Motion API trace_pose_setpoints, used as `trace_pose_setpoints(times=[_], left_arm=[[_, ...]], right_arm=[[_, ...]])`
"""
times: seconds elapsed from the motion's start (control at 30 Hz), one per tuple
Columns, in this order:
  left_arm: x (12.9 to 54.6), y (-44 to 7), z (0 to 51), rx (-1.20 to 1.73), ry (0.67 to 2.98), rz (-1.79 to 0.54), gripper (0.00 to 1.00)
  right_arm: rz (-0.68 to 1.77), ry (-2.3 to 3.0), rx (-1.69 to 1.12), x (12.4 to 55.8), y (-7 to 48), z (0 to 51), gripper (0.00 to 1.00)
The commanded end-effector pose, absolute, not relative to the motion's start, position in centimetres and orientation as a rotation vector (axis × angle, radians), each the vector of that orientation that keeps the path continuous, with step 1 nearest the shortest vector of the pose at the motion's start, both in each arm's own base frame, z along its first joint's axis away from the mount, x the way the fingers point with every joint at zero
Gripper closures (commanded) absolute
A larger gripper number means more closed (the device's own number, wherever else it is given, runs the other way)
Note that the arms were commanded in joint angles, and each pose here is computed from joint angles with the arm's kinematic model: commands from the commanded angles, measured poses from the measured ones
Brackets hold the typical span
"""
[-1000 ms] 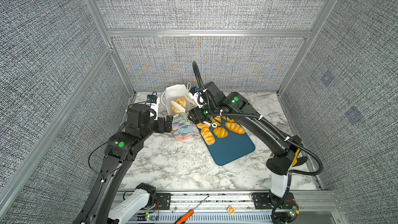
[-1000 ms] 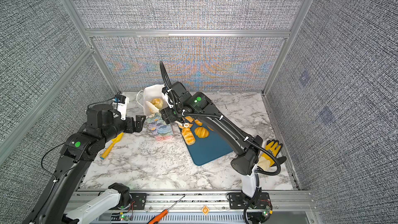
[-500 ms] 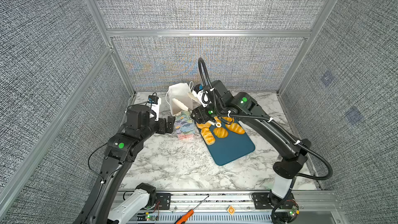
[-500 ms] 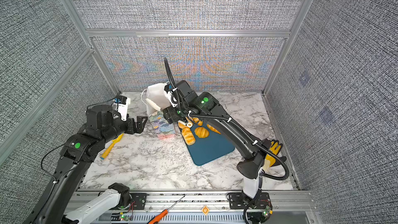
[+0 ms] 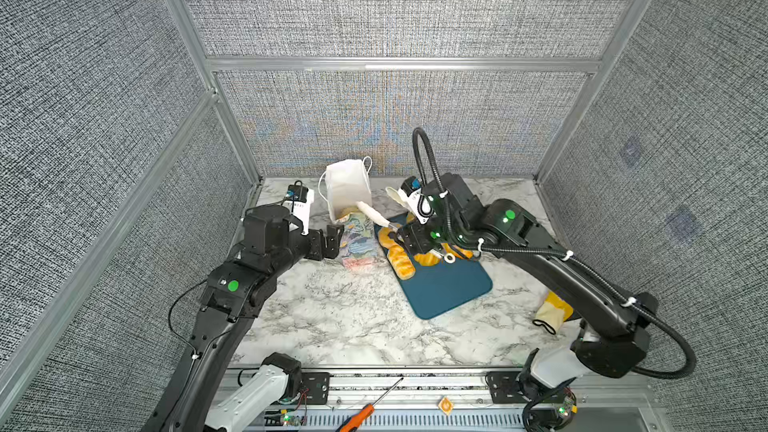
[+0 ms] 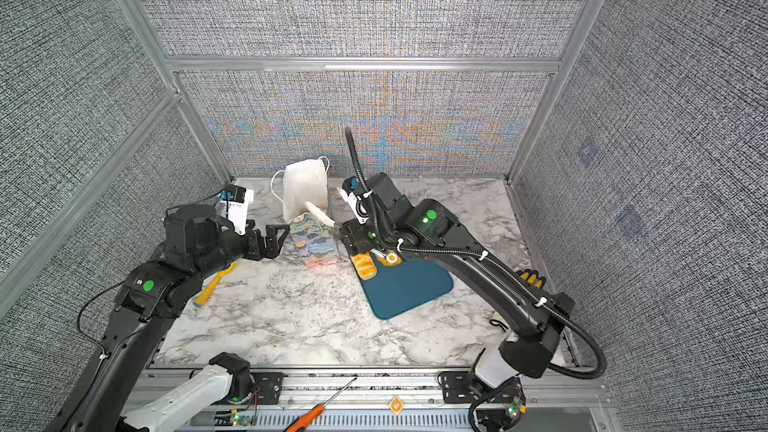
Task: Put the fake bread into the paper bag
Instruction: 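Move empty tongs back over the tray with right gripper while left gripper draws back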
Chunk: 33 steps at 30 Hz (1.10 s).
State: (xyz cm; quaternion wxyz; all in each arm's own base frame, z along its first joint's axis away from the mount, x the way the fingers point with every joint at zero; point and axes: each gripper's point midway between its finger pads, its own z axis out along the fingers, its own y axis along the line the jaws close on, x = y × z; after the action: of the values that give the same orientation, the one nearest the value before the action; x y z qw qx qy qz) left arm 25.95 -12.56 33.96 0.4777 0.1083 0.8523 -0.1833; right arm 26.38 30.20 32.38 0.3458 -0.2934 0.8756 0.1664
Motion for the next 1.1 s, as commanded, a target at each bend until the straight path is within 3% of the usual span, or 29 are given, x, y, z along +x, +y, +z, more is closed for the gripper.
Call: trace_pose_setpoints(times=[0.0,0.47,0.83,1.07], left_arm=[[26.3,-13.2,34.8,0.248,2.034,-0.475,0.01],[25.0,-17.1,32.4,0.312,2.075,-0.522,0.01],[24.4,-19.9,30.4,0.324,2.106,-0.555,0.01],[23.9,-20.7,29.3,0.299,2.114,-0.573,0.01]], right_arm=[[0.403,2.293,-0.69,26.2,28.8,31.6,0.21],[0.231,2.561,-0.605,22.8,23.6,22.6,0.21],[0.088,2.769,-0.614,21.3,22.7,14.6,0.21],[0.087,2.799,-0.588,21.2,23.3,12.1,0.21]])
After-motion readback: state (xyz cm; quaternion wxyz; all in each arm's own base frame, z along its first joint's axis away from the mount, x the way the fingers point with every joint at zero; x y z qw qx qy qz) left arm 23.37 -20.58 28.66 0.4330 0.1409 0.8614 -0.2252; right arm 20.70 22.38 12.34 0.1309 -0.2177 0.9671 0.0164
